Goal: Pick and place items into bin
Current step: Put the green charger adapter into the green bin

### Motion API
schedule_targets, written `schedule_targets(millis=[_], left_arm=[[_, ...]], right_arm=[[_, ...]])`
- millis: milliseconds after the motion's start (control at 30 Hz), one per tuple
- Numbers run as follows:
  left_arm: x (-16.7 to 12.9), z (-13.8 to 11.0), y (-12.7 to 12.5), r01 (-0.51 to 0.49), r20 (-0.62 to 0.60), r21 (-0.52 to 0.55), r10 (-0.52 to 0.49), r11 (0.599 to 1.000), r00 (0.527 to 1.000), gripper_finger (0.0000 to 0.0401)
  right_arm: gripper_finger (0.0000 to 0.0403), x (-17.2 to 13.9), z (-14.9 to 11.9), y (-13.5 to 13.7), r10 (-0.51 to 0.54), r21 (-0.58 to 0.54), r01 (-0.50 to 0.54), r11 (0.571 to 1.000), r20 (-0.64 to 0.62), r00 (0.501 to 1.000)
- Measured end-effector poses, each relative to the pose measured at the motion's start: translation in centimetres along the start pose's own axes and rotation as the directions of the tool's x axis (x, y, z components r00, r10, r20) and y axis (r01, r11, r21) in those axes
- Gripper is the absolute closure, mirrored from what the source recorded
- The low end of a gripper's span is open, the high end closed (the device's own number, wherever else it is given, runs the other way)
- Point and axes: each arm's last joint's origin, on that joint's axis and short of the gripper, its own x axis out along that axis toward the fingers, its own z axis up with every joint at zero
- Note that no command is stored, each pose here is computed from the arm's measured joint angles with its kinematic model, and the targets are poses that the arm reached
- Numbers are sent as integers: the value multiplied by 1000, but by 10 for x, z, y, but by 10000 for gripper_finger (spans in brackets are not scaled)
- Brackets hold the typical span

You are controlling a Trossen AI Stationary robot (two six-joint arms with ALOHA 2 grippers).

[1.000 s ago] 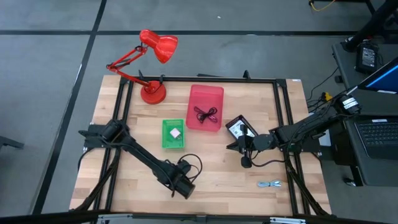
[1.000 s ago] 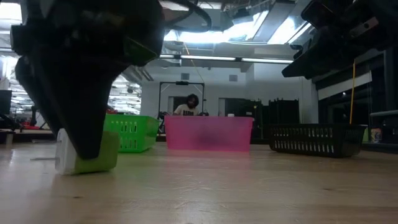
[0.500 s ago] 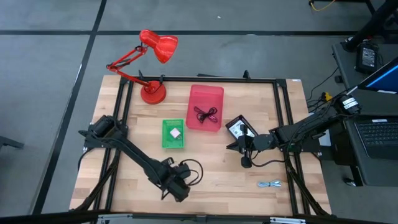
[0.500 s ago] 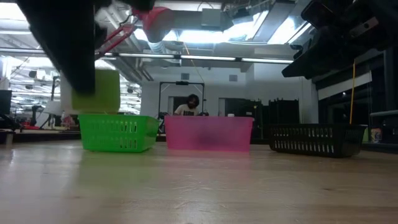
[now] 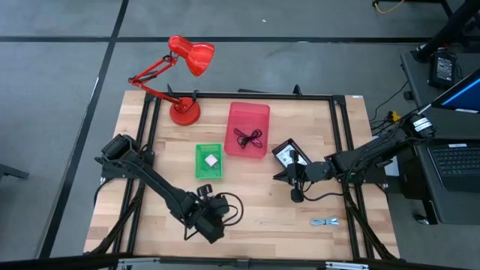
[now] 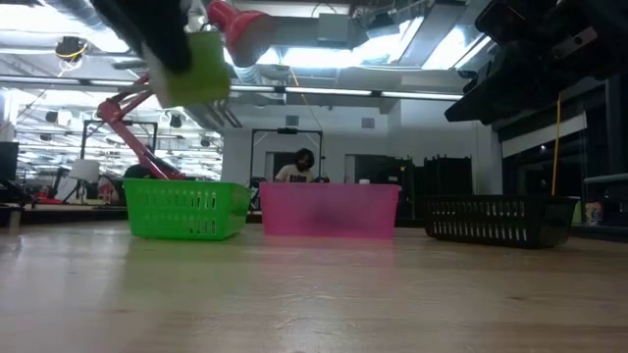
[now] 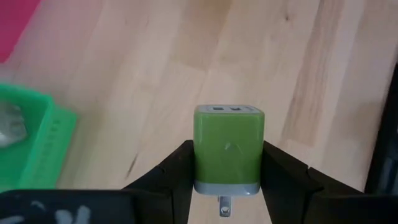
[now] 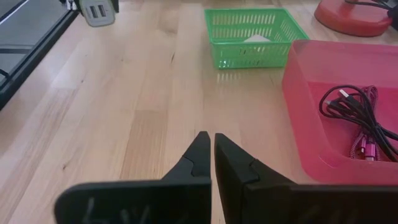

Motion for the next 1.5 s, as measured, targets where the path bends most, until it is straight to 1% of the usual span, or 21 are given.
schedule_targets(millis=[33, 100, 200, 267, 333, 367, 467, 667, 733, 833, 1033, 1167, 1333, 1500], left_arm=[[0, 1, -1, 4, 13, 8, -4, 1000, 1000, 258], [5, 1, -4, 50, 54, 27, -51, 998, 997, 258], [13, -2, -6, 83, 80, 82, -89, 993, 993, 258], [15, -2, -5, 86, 92, 86, -94, 993, 991, 258], [16, -5, -1, 58, 102, 99, -69, 993, 992, 258], [15, -6, 1, 48, 117, 103, -61, 993, 991, 258], [7, -7, 4, 62, 171, 98, -79, 993, 982, 258], [1, -15, 17, 131, 235, 107, -153, 986, 960, 258], [2, -18, 24, 132, 244, 114, -157, 985, 957, 258], [2, -23, 36, 130, 250, 105, -152, 986, 956, 258], [-2, -28, 59, 117, 272, 127, -148, 985, 951, 258], [-6, -30, 77, 114, 281, 120, -144, 986, 949, 258], [-13, -31, 98, 119, 301, 149, -160, 982, 940, 258], [-21, -30, 117, 111, 333, 197, -173, 974, 927, 258]], right_arm=[[398, 0, 0, 0, 0, 0, 0, 1000, -1, 1000], [398, 0, 0, 1, 18, 0, -18, 1000, -4, 1000], [398, 0, 0, 1, 27, 3, -27, 1000, -5, 1000], [398, 0, 0, 1, 30, 5, -30, 1000, -6, 1000], [398, 0, 0, 1, 35, 7, -35, 999, -7, 999], [398, 0, 0, 1, 43, 11, -43, 999, -9, 999], [398, 0, 0, 1, 45, 26, -44, 999, -9, 999], [398, 5, -5, 2, 39, 17, -39, 999, -38, 999], [398, 8, -7, 3, 37, 12, -37, 999, -50, 998], [398, 11, -7, 4, 41, 12, -40, 999, -31, 999], [398, 14, -2, 6, 52, -43, -50, 998, 31, 998], [398, 14, 3, 7, 59, -46, -55, 997, 81, 995], [398, 13, 8, 8, 65, -37, -61, 997, 133, 989], [398, 13, 8, 7, 64, -39, -59, 997, 129, 990]])
